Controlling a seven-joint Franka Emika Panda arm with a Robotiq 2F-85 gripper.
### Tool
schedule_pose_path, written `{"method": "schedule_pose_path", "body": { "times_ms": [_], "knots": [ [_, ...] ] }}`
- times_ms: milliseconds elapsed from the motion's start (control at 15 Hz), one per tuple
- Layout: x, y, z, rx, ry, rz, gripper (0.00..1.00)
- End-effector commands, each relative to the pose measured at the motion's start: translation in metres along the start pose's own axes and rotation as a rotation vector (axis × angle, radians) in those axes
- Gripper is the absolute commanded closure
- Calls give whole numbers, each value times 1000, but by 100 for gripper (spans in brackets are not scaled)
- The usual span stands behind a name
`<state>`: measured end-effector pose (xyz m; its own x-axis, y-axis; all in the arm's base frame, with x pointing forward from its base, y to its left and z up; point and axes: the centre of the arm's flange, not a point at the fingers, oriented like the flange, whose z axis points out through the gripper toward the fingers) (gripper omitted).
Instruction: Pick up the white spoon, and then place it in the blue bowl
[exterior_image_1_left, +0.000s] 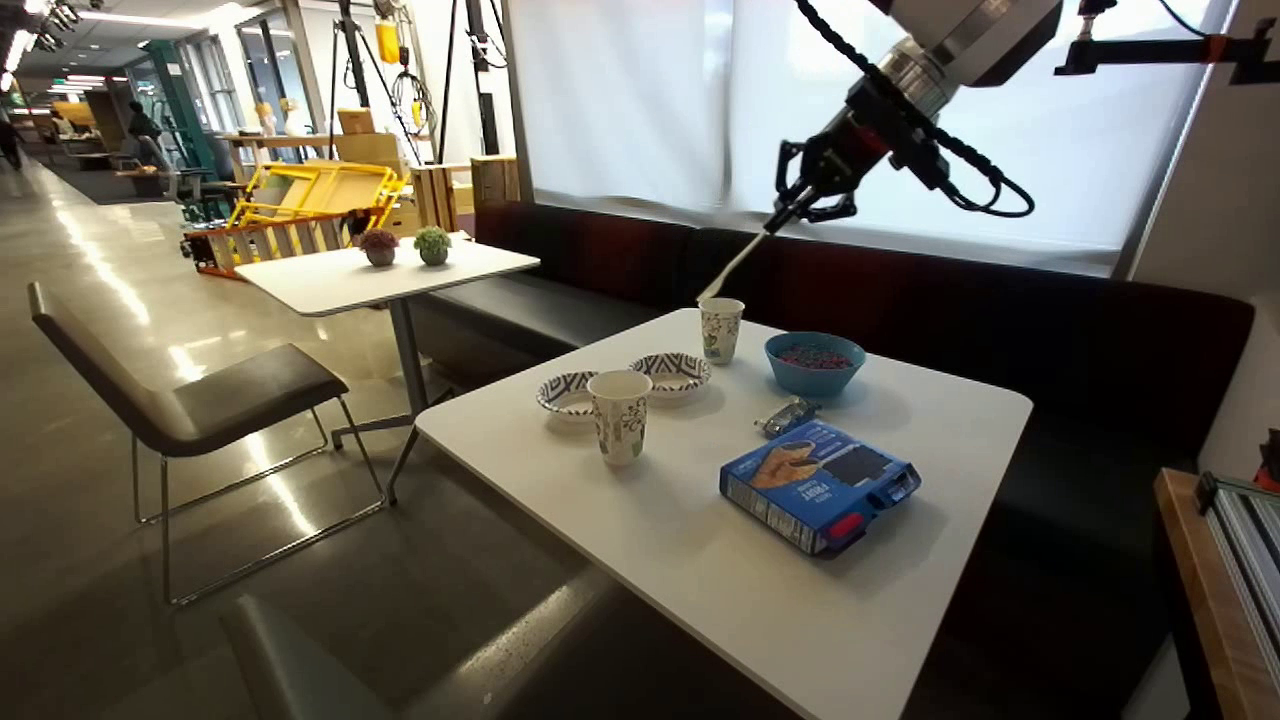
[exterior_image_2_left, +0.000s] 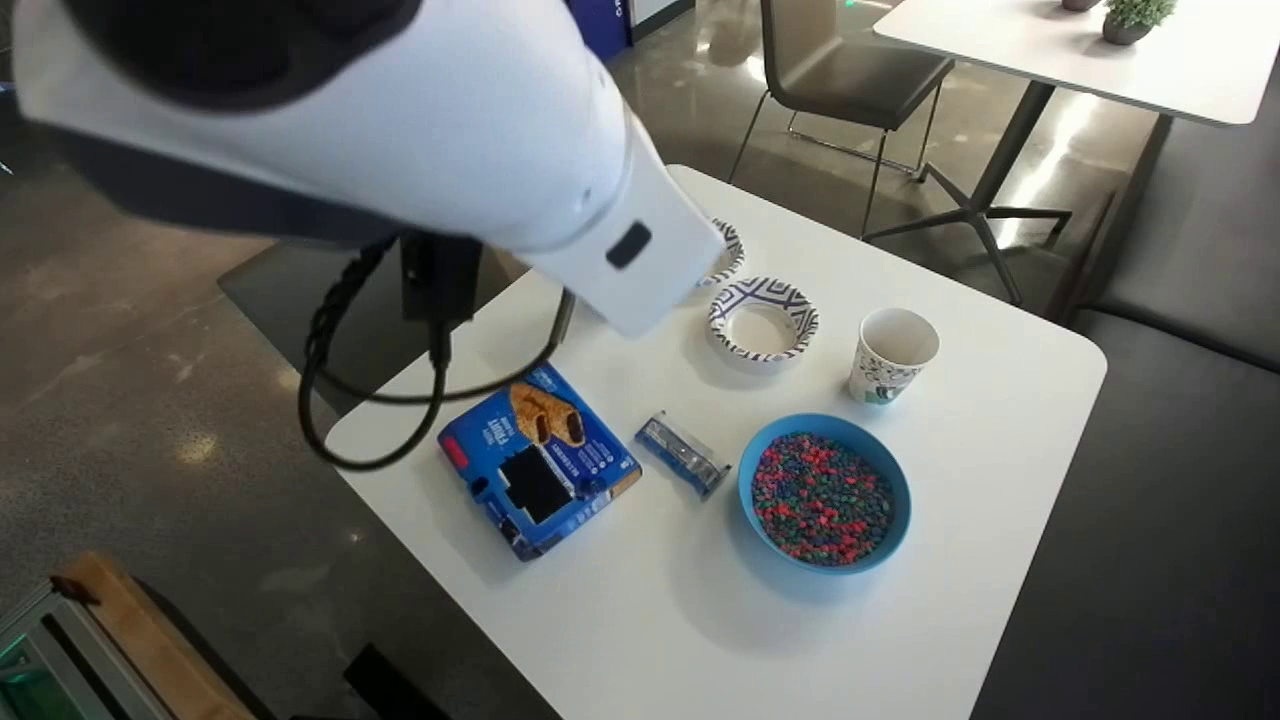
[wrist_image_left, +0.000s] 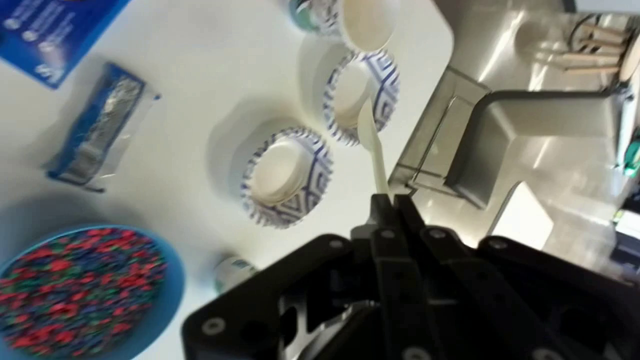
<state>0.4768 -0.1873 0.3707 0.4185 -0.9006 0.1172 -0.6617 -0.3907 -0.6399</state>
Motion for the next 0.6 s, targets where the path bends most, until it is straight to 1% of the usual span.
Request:
{"method": "schedule_pose_path", "body": {
  "times_ms": [0, 67, 133, 200, 400, 467, 533],
  "knots": [
    [7, 27, -5, -35, 37, 35, 96],
    [9, 51, -8, -69, 58, 60, 96],
    [9, 65, -9, -87, 65, 72, 96],
    [8, 70, -9, -95, 65, 77, 96],
    [6, 67, -8, -93, 62, 71, 96],
    [13, 69, -7, -95, 74, 72, 99],
    [21, 71, -8, -99, 84, 79, 99]
  ]
}}
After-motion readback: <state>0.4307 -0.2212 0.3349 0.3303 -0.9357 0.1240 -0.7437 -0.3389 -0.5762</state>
